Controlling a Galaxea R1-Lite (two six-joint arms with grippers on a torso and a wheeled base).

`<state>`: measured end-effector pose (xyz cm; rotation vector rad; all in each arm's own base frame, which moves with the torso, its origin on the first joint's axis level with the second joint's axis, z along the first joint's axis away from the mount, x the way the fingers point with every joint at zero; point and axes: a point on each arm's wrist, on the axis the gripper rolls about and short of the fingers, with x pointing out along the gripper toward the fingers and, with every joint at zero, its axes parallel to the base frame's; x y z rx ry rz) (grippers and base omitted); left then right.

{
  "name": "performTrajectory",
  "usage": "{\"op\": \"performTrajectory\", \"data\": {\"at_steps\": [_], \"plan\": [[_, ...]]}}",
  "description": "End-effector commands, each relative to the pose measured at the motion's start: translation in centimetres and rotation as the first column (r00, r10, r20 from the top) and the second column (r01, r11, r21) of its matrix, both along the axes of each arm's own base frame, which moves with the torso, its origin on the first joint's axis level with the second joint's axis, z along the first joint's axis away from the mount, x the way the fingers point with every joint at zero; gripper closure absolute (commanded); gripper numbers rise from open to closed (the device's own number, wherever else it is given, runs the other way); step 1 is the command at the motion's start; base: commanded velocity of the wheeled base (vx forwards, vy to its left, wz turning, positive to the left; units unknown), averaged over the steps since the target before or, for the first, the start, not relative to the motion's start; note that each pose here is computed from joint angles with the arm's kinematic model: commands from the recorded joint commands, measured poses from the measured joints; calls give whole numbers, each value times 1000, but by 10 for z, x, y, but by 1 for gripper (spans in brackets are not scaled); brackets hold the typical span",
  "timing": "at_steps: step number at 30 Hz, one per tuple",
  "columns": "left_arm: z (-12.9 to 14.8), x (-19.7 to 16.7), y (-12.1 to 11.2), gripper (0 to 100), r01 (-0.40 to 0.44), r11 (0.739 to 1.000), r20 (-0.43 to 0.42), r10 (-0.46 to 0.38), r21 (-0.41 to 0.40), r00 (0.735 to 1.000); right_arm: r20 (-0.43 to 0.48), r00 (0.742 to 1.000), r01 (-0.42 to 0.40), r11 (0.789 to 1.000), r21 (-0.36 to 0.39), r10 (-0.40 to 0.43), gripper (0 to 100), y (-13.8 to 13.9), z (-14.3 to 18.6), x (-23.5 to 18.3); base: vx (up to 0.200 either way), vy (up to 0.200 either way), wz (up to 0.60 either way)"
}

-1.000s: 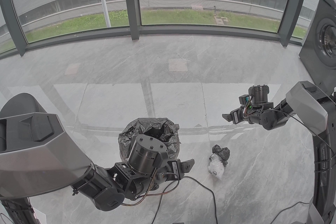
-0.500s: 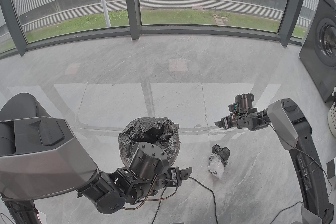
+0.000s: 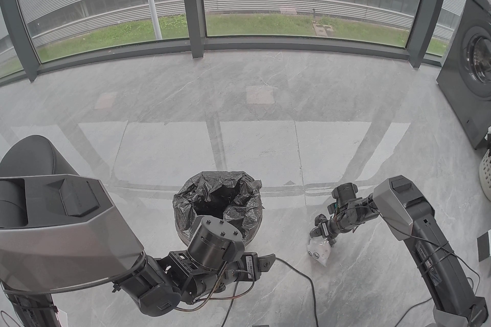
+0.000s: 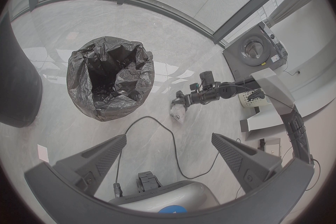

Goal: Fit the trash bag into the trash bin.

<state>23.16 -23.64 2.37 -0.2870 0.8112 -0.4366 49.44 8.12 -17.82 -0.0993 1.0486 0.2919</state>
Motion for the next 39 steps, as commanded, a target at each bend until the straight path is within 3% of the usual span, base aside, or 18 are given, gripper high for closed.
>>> {"op": "performTrajectory", "data": {"at_steps": [1, 6, 7, 11, 19, 24, 28, 34, 37, 39], "plan": [[-2, 0, 1, 0, -2, 1000, -5, 2, 4, 1000, -73, 997, 2, 1000, -9, -2, 0, -3, -23, -11, 0, 0, 0], [-2, 0, 1, 0, -3, 1000, -7, 3, 4, 1000, -70, 998, -1, 1000, -2, 1, 0, -3, -23, -10, 0, 0, 0], [-2, 0, 1, 0, -3, 1000, -8, 3, 5, 1000, -64, 998, -2, 1000, 1, 2, 100, -3, -23, -10, 0, 0, 0], [-2, 0, 1, 0, -2, 1000, -6, 2, 5, 1000, -36, 999, -3, 1000, 4, 3, 100, -2, -22, -7, 0, 0, 0], [-1, 0, 1, 0, 3, 1000, 1, -3, 6, 1000, 188, 982, -17, 999, 43, 9, 100, -1, -9, 12, 0, 0, 0], [-1, 0, 0, 0, 2, 1000, 3, -2, 5, 1000, 233, 972, -42, 996, 73, 24, 100, 0, -2, 16, 0, 0, 0], [-1, 0, 0, 0, 15, 1000, 14, -15, 13, 1000, 260, 965, -40, 996, 82, 18, 100, -3, 50, 28, 0, 0, 0], [1, 2, -1, 0, 19, 1000, 29, -20, 13, 999, 208, 978, -44, 995, 94, 24, 100, -6, 102, 28, 0, 0, 0], [4, 3, -2, 0, 18, 1000, 46, -18, 0, 999, 36, 999, -30, 996, 88, 27, 100, -11, 117, 14, 0, 0, 0], [6, 4, -3, 0, 19, 1000, 66, -18, -19, 998, 27, 999, -31, 996, 87, 29, 100, -12, 142, 11, 0, 0, 0]]}}
